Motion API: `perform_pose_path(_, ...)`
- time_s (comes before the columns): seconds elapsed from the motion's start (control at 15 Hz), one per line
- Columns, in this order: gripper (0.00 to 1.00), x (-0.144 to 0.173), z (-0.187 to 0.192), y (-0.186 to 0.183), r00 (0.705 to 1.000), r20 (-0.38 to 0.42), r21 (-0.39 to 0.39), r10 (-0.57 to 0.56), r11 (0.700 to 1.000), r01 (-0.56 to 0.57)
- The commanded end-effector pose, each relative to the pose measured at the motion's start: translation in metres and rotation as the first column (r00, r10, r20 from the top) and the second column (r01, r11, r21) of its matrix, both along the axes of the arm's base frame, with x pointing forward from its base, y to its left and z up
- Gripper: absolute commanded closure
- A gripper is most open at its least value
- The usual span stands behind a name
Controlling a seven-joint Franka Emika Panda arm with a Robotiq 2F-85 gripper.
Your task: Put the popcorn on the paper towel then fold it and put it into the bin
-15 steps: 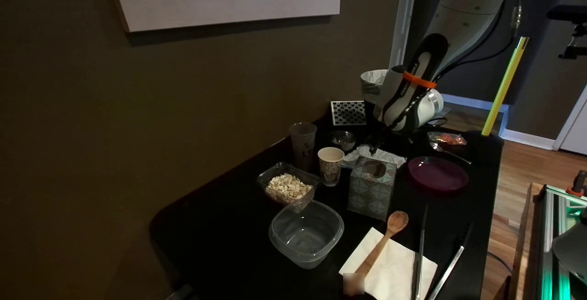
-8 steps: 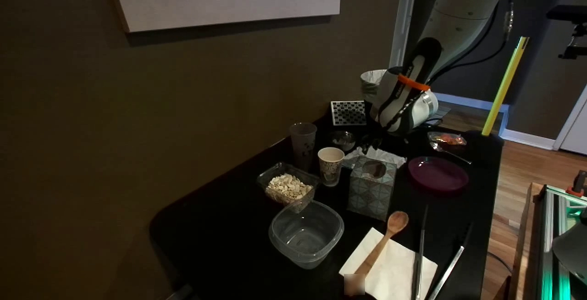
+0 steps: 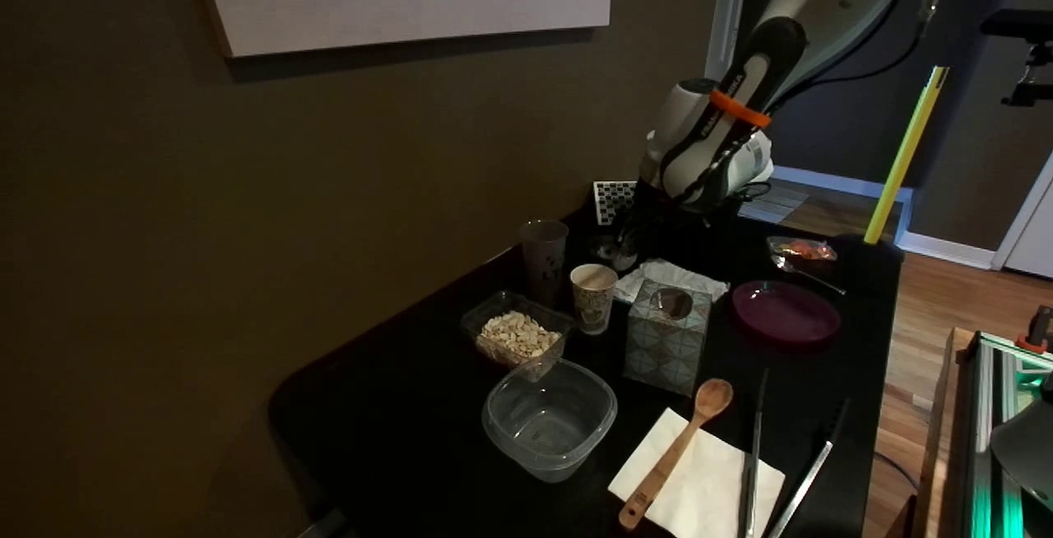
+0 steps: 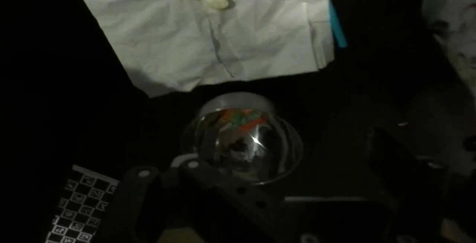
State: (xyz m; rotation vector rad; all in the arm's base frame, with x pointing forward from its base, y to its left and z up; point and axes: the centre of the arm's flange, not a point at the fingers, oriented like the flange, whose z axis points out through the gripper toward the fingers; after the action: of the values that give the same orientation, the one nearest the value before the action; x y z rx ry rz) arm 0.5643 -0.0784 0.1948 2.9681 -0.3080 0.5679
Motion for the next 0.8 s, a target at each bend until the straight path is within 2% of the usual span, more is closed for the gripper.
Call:
perform_pose_path(0.0, 0.0, -0.005, 0.056, 0.031, 0.999, -0.047, -0.006, 0.021, 1.0, -0.021)
perform_pose_path(0.2, 0.0, -0.008, 0.084, 0.031, 0.992, -0.123, -0.041, -0.022, 0.999, 0.018)
perform_pose_path(0.33, 0.0, -0.016, 0.089, 0.021, 0.979, -0.195, -0.065, -0.059, 0.997, 0.047)
perform_pose_path(0.47, 0.0, -0.03, 0.089, 0.012, 0.958, -0.276, -0.073, -0.072, 0.996, 0.054)
perform_pose_path(0.73, 0.0, -0.061, 0.07, 0.005, 0.903, -0.419, -0.043, -0.093, 0.996, 0.083)
